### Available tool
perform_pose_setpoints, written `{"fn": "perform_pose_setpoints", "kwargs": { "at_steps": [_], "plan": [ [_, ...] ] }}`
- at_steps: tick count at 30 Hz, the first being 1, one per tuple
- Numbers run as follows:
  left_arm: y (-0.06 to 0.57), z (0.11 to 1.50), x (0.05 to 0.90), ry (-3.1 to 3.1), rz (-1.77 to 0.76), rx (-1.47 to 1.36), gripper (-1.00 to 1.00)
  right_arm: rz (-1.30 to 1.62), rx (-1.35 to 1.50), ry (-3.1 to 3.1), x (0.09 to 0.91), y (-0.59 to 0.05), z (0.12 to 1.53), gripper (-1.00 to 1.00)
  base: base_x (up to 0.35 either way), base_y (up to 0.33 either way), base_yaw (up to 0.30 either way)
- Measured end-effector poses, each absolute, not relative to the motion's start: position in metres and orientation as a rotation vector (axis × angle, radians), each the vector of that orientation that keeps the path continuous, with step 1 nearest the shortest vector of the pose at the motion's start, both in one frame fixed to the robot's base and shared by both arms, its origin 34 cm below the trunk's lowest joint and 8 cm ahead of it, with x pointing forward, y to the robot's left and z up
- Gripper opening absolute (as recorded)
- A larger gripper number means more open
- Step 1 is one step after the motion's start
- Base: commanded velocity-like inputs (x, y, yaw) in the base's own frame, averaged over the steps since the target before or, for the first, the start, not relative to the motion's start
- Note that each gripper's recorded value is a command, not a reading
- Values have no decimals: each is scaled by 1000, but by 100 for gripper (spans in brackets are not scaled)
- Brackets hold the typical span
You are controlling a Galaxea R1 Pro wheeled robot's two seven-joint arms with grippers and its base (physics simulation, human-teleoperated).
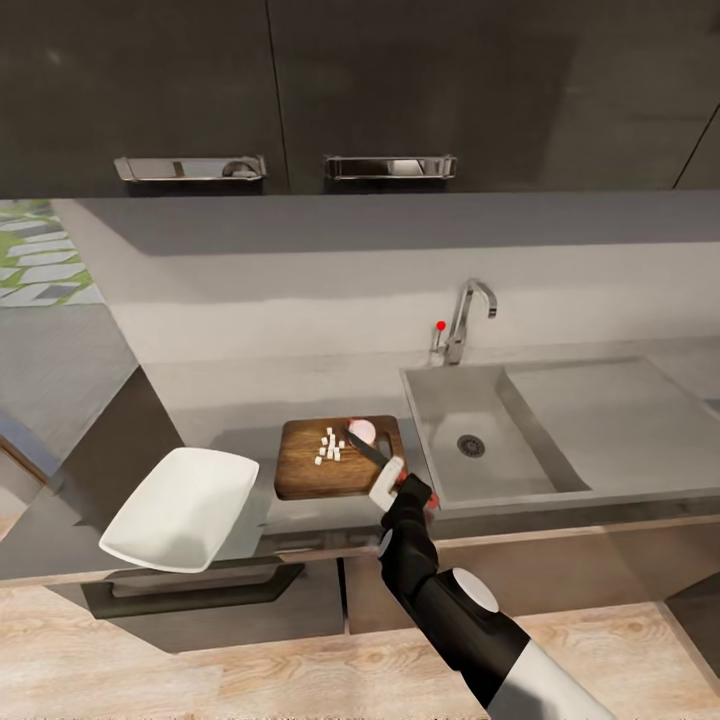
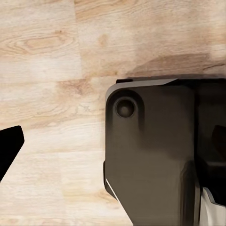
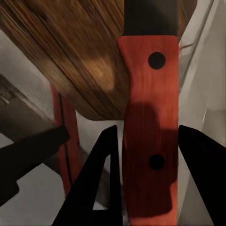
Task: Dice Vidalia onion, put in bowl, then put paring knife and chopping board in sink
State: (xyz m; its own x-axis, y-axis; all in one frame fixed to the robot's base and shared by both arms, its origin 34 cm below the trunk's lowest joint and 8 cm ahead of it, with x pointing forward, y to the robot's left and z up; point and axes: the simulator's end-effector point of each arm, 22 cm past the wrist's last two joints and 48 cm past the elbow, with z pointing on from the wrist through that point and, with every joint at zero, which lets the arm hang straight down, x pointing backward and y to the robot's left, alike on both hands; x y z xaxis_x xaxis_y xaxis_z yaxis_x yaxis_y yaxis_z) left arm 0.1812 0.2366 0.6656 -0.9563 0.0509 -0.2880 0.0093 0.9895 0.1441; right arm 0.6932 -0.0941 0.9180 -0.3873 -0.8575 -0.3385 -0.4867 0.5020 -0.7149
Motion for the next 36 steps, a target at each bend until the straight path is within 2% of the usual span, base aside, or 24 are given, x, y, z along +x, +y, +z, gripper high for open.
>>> {"fn": "perform_pose_setpoints", "kwargs": {
  "at_steps": [19, 22, 27, 30, 36],
  "plan": [
    [236, 665, 179, 2847, 203, 44, 100, -669, -1070, 2011, 700, -93, 930, -100, 0, 0, 0],
    [236, 665, 179, 2846, 203, 44, 100, -633, -950, 1960, 716, -92, 977, -100, 0, 0, 0],
    [237, 665, 178, 2848, 204, 45, 100, -570, -586, 2001, 749, -164, 1034, -100, 0, 0, 0],
    [237, 665, 178, 2848, 204, 45, 100, -401, -388, 2034, 759, -195, 1035, -100, 0, -5, 0],
    [237, 665, 178, 2848, 204, 46, 100, -225, -258, 2104, 759, -200, 1012, -100, 0, -243, 0]
  ]
}}
